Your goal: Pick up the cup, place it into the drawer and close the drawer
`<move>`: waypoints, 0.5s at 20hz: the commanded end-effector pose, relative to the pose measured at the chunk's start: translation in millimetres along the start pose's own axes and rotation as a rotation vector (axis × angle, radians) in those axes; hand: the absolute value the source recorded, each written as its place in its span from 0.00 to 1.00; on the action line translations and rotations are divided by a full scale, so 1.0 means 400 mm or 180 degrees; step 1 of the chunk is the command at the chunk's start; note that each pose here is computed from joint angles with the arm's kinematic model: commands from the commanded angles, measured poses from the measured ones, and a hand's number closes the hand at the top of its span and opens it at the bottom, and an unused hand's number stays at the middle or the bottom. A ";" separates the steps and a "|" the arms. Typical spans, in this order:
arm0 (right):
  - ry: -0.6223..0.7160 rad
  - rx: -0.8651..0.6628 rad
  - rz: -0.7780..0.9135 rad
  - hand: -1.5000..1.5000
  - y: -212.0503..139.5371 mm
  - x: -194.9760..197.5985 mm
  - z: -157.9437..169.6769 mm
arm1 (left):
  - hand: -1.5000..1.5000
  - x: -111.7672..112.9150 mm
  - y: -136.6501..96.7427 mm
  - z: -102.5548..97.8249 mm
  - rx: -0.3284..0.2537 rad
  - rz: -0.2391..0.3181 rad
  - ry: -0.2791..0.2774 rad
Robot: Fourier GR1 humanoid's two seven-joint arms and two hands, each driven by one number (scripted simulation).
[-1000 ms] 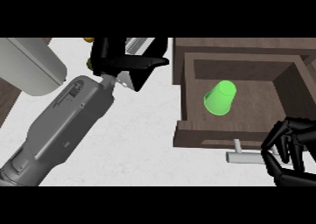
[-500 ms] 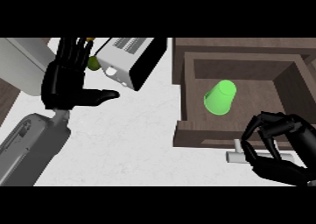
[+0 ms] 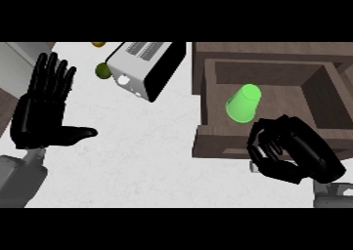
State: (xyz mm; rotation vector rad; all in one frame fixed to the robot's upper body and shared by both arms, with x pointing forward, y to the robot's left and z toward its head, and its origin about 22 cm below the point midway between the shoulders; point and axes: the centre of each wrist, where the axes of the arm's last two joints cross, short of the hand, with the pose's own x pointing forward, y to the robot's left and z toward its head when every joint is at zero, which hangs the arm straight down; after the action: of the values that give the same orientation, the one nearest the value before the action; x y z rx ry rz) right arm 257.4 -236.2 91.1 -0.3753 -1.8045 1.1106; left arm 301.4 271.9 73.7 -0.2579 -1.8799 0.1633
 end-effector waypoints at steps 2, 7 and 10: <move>0.0199 0.0217 0.0175 0.00 0.109 -0.038 -0.049 | 0.00 0.004 0.045 0.043 0.0067 0.0017 0.0033; 0.0428 0.0415 0.0391 0.00 0.123 -0.102 -0.063 | 0.00 -0.030 0.100 0.091 0.0019 0.0043 -0.0017; 0.0540 0.0533 0.0413 0.00 0.163 -0.143 -0.132 | 0.00 0.011 0.097 0.093 -0.0050 0.0053 -0.0036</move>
State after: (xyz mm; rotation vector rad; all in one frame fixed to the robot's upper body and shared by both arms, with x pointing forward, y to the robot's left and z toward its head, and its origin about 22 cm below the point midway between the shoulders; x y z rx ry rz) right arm 299.2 -224.3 41.3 -0.4950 -1.6444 1.2229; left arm 281.2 305.1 57.6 -0.2688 -1.8823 0.1746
